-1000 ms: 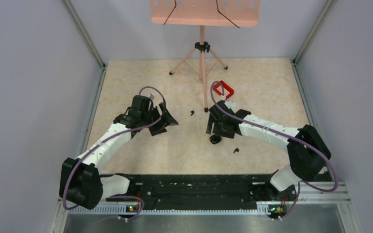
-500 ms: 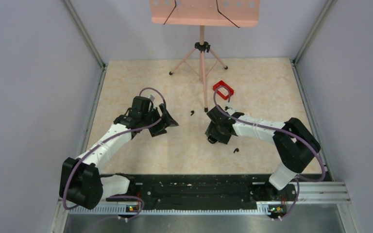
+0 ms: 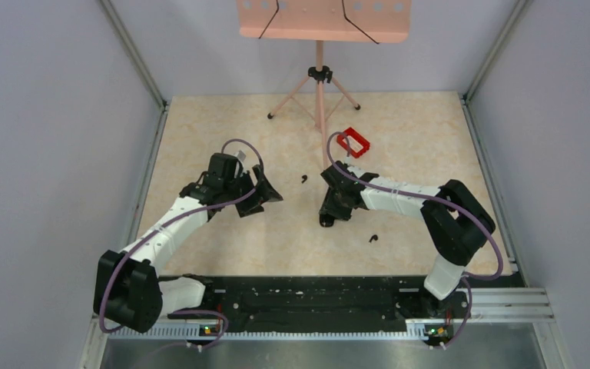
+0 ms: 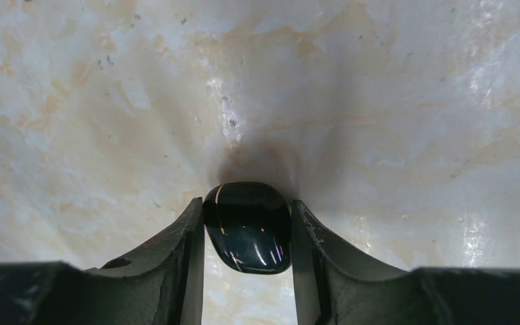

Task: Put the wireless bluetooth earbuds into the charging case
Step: Pick up the charging case from the center of the board.

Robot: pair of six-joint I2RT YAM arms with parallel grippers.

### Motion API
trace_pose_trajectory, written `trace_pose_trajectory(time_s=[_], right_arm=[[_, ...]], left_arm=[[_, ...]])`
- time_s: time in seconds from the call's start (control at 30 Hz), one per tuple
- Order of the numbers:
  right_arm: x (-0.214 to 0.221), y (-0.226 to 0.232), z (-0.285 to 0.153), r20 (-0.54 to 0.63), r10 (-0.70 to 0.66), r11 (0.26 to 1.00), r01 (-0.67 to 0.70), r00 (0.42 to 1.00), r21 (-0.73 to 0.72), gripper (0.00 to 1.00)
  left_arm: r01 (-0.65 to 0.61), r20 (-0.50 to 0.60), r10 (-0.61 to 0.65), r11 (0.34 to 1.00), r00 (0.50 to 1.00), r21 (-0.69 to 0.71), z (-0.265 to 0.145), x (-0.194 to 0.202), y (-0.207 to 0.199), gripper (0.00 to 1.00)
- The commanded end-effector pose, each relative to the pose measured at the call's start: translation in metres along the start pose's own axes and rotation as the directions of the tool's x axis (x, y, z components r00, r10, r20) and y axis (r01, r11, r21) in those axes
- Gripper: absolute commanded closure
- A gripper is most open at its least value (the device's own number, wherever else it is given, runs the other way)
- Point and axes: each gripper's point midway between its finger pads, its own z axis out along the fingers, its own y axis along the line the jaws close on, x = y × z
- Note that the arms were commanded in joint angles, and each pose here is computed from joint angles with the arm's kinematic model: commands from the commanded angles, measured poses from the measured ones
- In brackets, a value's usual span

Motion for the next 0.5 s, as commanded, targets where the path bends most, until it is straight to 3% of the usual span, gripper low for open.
trace_pose_trajectory(time_s=[0.0,0.2,0.33,0.47], right_arm=[[0.001,0.017,-0.016,-0.022,-0.082,0.991,0.079,0.996,-0.106,0.75],[0.006,0.044,-0.031,-0.075,-0.087,0.953,0.061,0.993,-0.296,0.75],[0.005,0.069,-0.041,-0.144,-0.008,0.862,-0.067,0.99,-0.502,0.75],[0.001,0.079,-0.047,-0.177,0.025,0.809,-0.124,0.984,-0.575,0.76]], left_arm=[[-0.036,-0.012,0.037,0.998,0.999,0.057,0.001,-0.001,-0.009,0.21],[-0.035,-0.117,0.048,0.993,0.992,0.111,0.012,0.015,-0.011,0.21],[-0.039,-0.198,0.07,0.987,0.978,0.155,0.017,0.027,-0.012,0.23],[-0.033,-0.242,0.099,0.964,0.965,0.266,0.012,0.037,-0.028,0.24]])
